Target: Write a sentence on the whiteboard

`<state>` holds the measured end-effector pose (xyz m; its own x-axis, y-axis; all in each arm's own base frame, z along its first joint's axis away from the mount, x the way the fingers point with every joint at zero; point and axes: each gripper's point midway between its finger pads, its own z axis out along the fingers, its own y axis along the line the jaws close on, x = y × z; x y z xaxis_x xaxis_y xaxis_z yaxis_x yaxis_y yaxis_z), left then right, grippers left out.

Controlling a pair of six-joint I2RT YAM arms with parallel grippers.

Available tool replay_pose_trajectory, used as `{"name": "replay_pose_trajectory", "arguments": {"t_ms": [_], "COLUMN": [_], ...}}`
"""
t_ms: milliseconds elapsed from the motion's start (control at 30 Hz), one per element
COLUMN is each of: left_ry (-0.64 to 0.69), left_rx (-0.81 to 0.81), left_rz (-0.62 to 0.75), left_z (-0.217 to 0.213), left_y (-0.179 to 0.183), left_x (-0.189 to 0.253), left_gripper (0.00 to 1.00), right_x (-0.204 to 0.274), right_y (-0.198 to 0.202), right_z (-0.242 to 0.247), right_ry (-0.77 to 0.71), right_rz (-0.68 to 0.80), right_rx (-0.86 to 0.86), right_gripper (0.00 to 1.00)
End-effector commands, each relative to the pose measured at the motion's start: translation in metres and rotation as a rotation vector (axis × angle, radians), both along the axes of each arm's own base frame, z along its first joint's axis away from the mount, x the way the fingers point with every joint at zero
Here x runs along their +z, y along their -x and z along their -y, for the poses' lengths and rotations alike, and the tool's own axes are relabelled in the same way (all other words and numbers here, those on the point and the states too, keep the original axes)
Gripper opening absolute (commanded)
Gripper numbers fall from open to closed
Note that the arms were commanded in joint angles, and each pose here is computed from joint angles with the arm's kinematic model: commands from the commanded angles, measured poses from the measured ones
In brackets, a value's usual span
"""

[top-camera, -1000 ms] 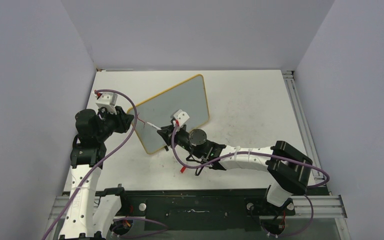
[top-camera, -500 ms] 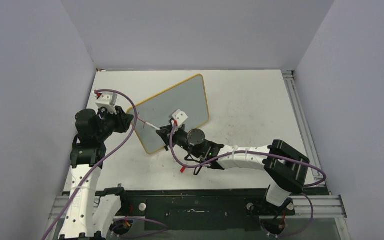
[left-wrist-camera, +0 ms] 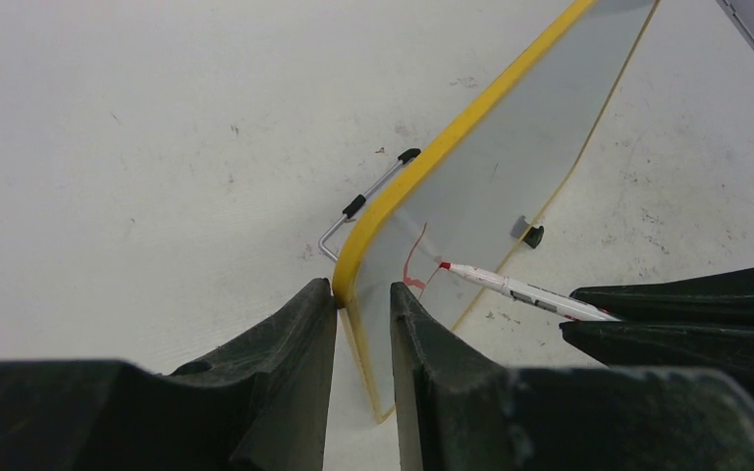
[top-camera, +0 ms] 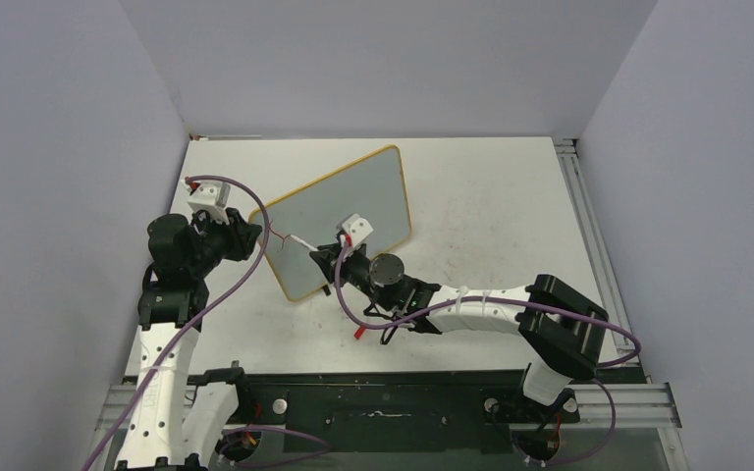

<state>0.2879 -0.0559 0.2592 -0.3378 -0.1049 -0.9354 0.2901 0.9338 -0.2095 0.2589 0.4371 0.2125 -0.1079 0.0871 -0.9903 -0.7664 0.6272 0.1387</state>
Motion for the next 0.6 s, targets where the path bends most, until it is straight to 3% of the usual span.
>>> {"name": "replay_pose_trajectory", "arguments": {"t_ms": [0,567], "left_ry": [0.003,0.004], "left_rx": [-0.027,-0.026], "left_rz": [0.032,0.031], "left_z": [0.005,0.005], "left_y": [0.001,0.001], "left_x": [0.009,0.009], "left_gripper": [0.25,0.25], "right_x": [0.027,0.062], "right_y": [-0.016,-0.001], "right_z": [0.015,0.013], "right_ry": [-0.066,-0.090], "right_rz": [0.038,0.105], "right_rx": [-0.073,-0.026], "right_gripper": [0.05,0.05]}}
